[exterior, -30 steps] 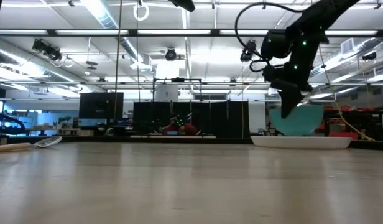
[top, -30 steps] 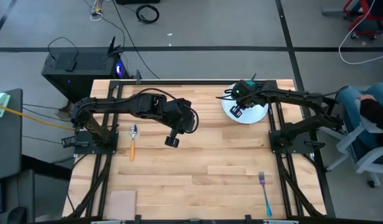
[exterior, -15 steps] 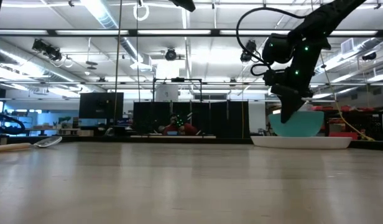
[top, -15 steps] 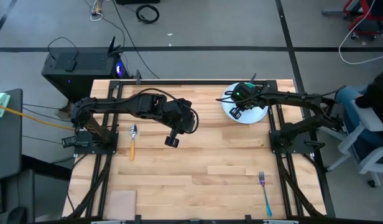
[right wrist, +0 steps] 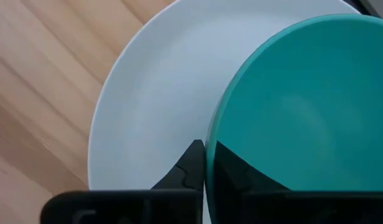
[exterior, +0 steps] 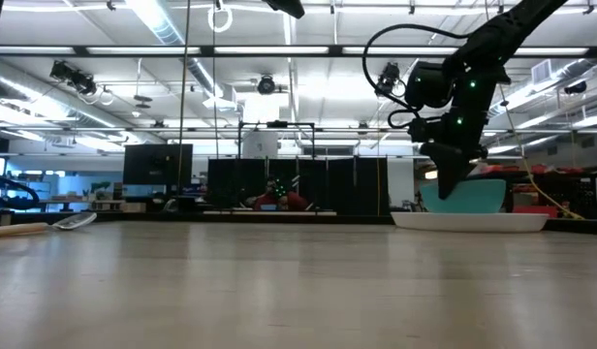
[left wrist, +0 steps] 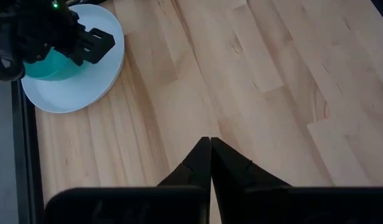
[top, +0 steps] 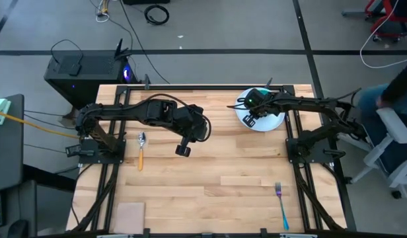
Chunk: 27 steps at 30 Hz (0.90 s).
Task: Set table place
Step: Put the green bowl on the blue plate, then put the yellow spoon into the green bowl
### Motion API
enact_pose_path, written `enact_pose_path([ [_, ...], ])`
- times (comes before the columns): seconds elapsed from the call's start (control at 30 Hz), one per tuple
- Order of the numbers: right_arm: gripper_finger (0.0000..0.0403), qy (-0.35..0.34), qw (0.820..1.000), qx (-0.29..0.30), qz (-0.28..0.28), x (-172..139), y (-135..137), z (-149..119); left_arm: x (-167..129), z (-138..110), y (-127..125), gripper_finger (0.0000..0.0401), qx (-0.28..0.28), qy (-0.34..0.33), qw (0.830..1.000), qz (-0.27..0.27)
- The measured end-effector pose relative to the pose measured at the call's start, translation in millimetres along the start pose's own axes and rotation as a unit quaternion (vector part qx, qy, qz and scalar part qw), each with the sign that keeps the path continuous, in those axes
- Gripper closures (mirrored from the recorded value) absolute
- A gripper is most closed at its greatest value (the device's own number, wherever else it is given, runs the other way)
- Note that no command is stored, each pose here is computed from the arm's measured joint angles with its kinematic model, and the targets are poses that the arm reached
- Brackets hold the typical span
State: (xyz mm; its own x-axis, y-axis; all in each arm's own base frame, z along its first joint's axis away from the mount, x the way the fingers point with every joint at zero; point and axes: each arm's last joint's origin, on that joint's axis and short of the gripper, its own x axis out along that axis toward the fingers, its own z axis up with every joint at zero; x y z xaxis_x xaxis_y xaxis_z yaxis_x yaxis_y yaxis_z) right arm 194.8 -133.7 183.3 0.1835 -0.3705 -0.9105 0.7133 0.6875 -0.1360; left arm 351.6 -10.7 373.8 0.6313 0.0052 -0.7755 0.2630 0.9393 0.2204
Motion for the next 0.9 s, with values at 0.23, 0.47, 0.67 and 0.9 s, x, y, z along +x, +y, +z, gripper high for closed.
enact_pose_path([
  [0.23,0.0343,-0.001,1.0,0.002,0.001,-0.2,0.0,0.1,0.0,0.0,0.0,0.0389,0.0,0.0,1.0,0.0],
  [0.47,0.0308,-0.001,1.0,0.001,0.001,-0.2,0.0,0.1,0.0,0.0,0.0,0.0395,0.0,0.0,1.0,0.0],
  [0.67,0.0282,-0.004,1.0,-0.006,0.001,-6.1,-0.3,6.1,0.0,-0.4,1.0,0.0383,-0.031,0.001,1.0,0.001],
  [0.9,0.0275,-0.006,1.0,-0.002,0.002,-26.7,-2.1,23.0,0.1,-0.9,1.5,0.0395,-0.047,0.004,0.999,0.009],
])
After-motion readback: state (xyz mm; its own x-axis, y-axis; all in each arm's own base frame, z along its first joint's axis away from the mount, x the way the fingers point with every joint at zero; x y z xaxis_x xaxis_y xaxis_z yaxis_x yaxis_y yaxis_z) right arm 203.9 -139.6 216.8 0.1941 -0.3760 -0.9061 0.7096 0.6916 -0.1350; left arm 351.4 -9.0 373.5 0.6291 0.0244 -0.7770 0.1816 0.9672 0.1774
